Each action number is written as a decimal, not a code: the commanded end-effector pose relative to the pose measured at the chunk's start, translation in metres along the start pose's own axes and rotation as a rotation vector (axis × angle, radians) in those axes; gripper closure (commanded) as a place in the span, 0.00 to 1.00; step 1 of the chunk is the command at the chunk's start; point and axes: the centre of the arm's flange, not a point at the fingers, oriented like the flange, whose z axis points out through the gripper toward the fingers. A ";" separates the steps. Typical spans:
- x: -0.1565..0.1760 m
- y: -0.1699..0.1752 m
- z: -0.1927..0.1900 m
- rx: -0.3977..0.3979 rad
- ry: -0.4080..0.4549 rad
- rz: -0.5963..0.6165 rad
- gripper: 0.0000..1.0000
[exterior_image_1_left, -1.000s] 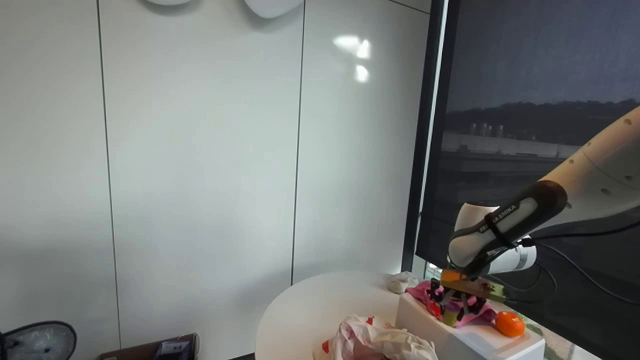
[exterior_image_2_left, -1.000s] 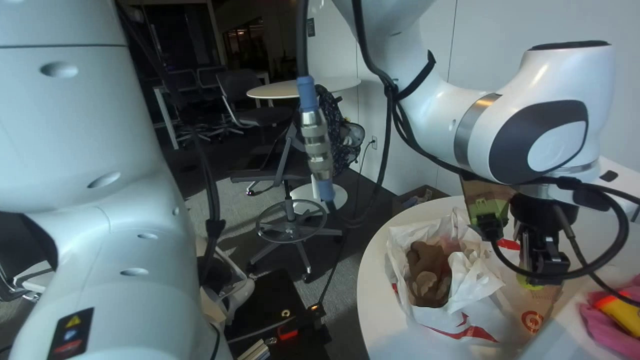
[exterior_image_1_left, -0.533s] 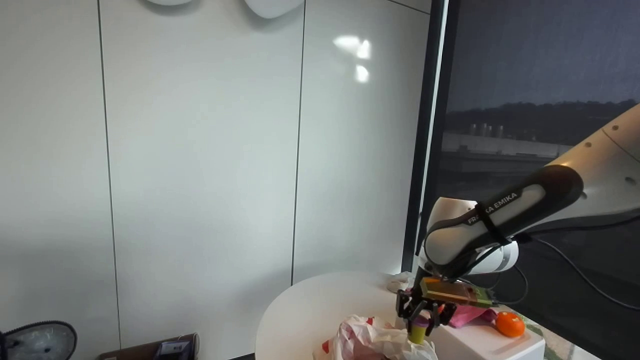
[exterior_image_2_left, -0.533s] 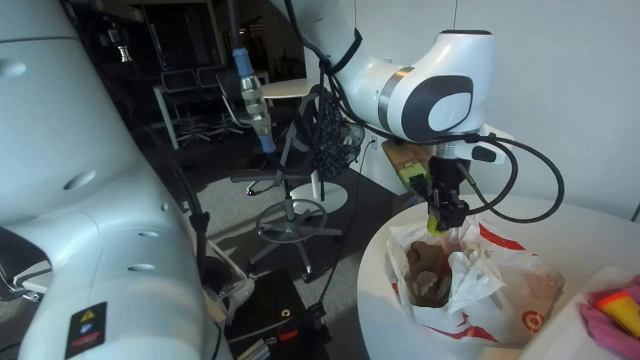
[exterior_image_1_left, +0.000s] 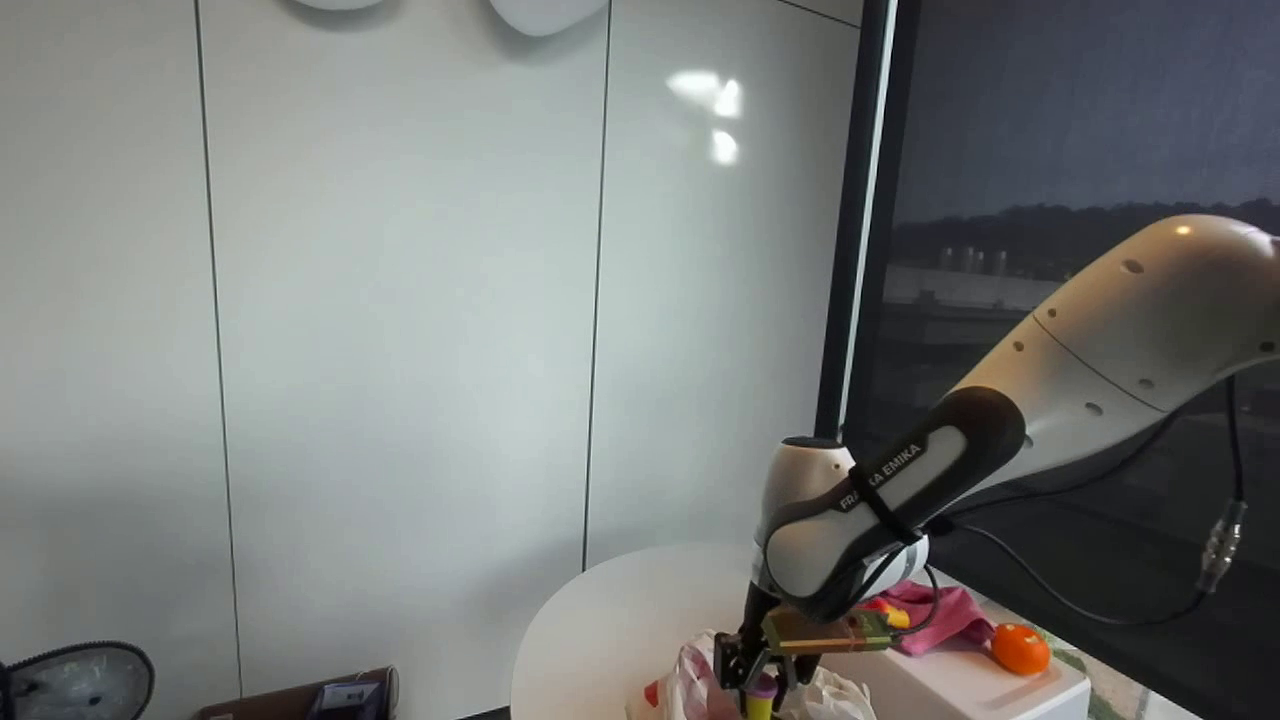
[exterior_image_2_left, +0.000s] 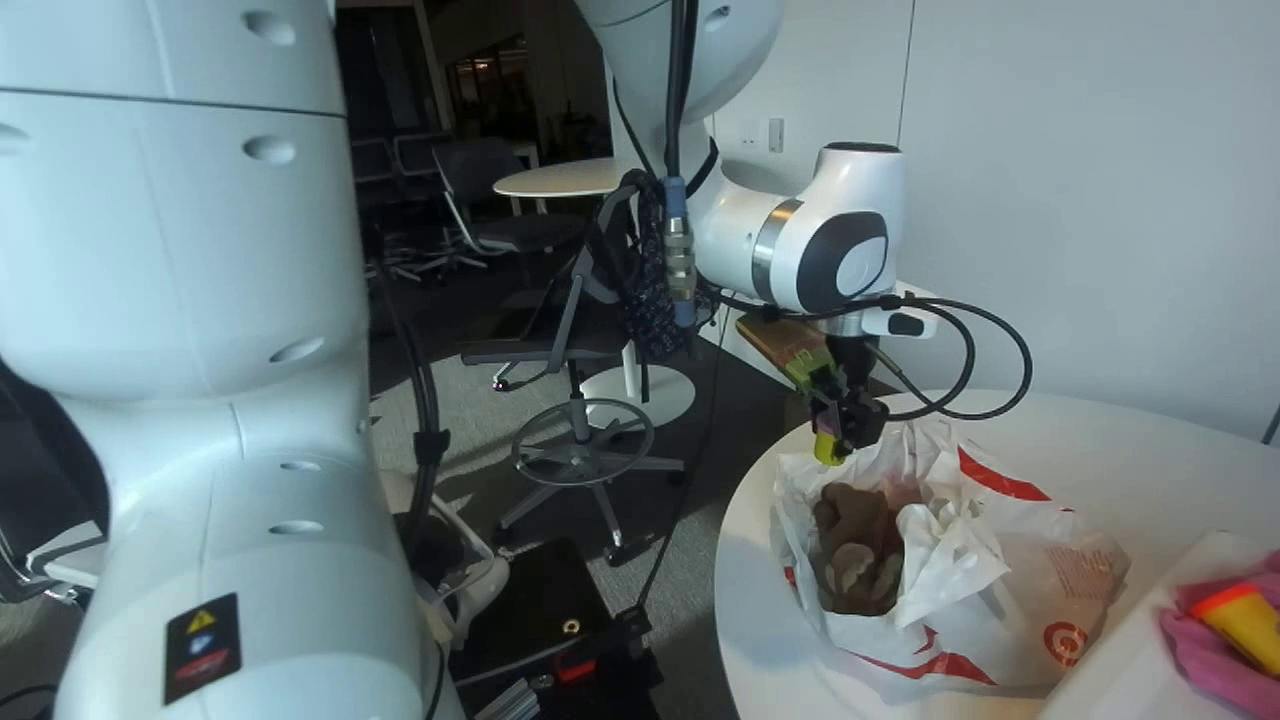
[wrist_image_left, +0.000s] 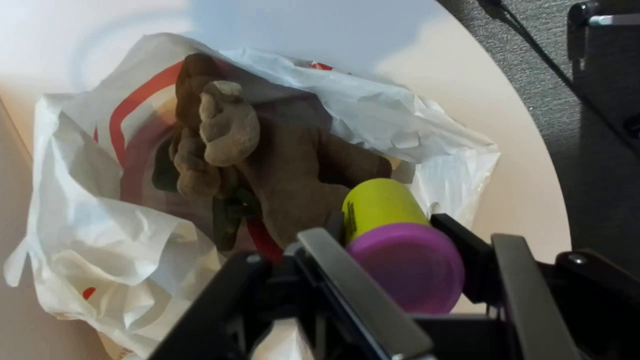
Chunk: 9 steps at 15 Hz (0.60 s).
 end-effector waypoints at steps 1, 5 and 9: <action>0.051 -0.021 0.045 -0.005 0.036 -0.015 0.75; 0.075 -0.009 0.099 -0.054 0.049 -0.011 0.75; 0.088 -0.001 0.109 -0.060 0.145 -0.029 0.77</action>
